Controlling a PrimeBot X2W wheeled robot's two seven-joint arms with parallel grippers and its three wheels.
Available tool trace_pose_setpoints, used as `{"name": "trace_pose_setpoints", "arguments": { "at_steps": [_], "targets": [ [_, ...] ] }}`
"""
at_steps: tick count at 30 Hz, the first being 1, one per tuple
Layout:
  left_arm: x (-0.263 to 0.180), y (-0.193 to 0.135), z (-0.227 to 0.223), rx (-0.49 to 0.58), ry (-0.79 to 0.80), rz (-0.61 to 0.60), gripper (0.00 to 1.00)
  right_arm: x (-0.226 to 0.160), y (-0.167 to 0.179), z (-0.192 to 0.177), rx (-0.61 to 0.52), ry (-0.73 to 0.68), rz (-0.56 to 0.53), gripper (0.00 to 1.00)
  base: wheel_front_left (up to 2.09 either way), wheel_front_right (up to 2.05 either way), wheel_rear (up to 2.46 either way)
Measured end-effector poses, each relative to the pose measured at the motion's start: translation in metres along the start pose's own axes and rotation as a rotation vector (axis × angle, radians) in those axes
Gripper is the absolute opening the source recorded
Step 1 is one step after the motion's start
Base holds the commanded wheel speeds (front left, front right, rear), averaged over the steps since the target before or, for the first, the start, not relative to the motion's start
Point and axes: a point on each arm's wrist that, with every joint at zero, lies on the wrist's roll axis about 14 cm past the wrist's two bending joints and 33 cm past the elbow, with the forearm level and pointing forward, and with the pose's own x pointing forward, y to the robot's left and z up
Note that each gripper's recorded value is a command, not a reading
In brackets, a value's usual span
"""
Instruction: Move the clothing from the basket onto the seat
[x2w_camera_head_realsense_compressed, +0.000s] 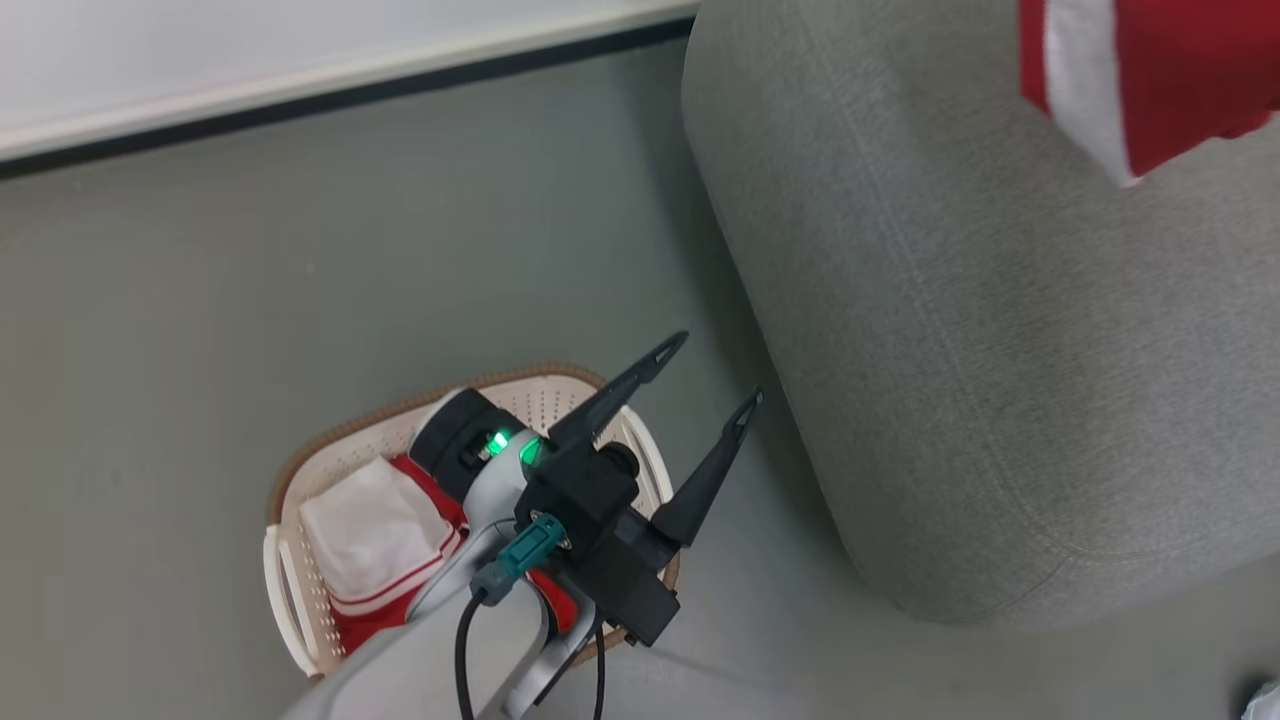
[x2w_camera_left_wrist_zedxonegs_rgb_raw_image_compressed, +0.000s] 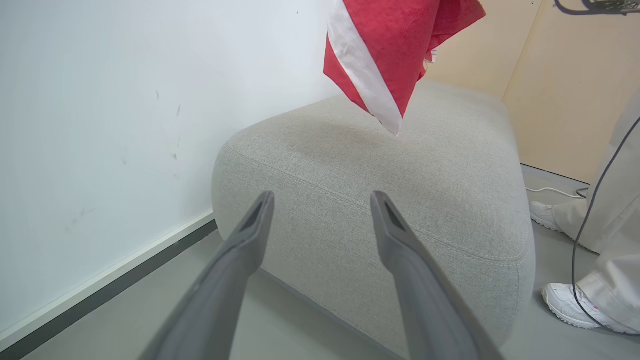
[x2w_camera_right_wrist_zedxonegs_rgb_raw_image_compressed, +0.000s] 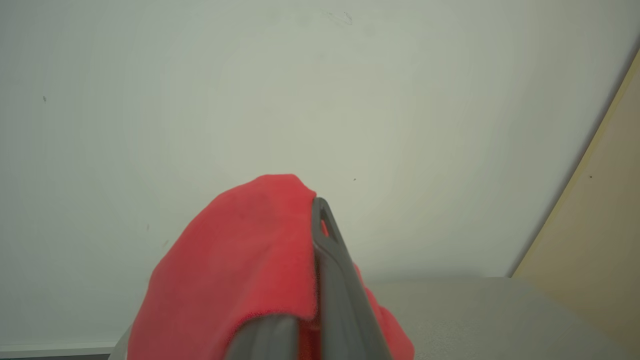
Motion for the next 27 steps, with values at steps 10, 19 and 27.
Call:
{"name": "trace_pose_setpoints", "arguments": {
  "at_steps": [10,19,27],
  "targets": [
    [0.009,0.036,-0.012,0.018,-0.021,0.024,1.0,0.03,-0.007,-0.054,-0.049,0.108,-0.032,0.0,0.0,0.0,0.0],
    [0.021,0.058,-0.034,0.007,-0.008,0.023,1.0,0.039,0.013,-0.122,-0.035,0.231,-0.034,0.0,0.0,0.0,0.0],
    [0.023,0.068,-0.078,-0.031,0.057,0.025,1.0,0.016,0.061,-0.207,0.0,0.412,0.021,0.46,0.0,0.0,0.0]
  ]
}}
